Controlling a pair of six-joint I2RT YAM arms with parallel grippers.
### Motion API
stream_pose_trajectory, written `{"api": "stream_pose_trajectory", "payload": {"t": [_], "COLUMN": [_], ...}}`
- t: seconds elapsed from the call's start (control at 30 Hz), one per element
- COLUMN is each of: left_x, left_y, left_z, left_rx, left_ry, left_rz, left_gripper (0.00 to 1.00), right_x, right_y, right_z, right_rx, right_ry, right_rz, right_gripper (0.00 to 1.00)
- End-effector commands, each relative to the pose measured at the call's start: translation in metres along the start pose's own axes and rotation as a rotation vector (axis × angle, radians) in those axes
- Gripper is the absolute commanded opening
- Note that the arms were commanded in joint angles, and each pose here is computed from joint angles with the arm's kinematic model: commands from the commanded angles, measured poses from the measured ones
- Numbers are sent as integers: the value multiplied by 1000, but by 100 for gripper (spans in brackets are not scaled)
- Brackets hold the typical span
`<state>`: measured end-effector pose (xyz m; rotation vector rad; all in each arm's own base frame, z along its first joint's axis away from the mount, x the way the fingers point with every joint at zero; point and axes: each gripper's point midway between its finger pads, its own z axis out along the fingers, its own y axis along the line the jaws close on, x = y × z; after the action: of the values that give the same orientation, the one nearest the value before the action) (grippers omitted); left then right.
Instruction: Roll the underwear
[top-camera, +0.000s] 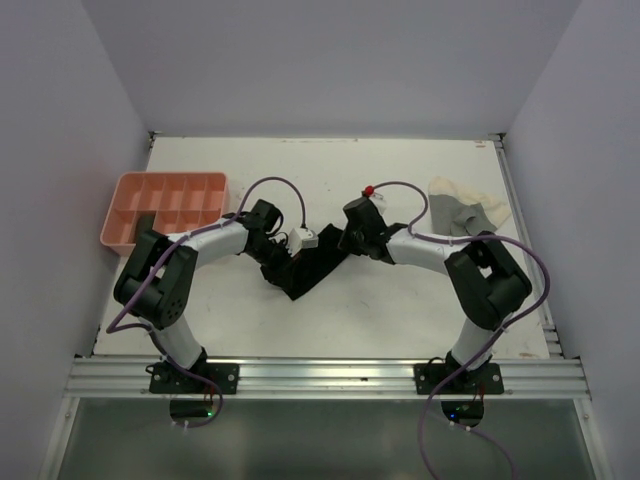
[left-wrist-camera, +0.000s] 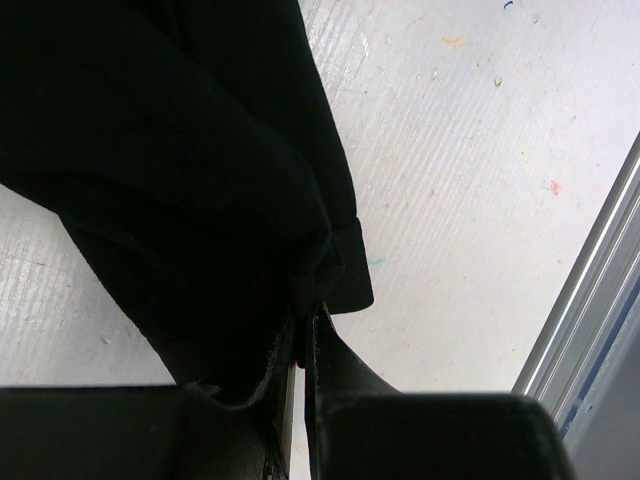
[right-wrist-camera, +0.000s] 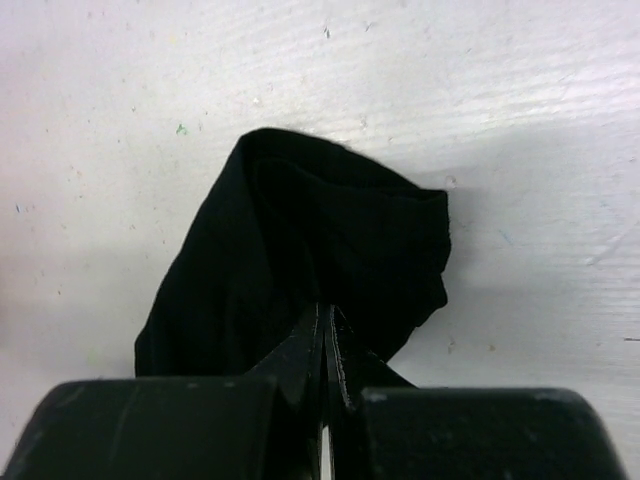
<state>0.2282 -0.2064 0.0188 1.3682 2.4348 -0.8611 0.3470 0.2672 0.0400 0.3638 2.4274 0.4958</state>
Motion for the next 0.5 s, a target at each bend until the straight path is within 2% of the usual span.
{"api": "stream_pose_trajectory", "payload": {"t": [0.0, 0.23, 0.47], "left_x": [61, 64, 65], "left_y": [24, 24, 23], "left_z": [16, 17, 16], "left_rx": [-99, -99, -93], "left_ry": [214, 226, 229], "left_rz": [-1, 0, 1], "left_gripper": [5, 5, 5], "right_x": [-43, -59, -41], "right_y": [7, -16, -39], "right_z": [-19, -19, -10], "right_rx": [-8, 34, 95], "right_ry": [-114, -135, -83], "right_rz": [-7, -1, -23], "right_gripper": [0, 0, 0]}}
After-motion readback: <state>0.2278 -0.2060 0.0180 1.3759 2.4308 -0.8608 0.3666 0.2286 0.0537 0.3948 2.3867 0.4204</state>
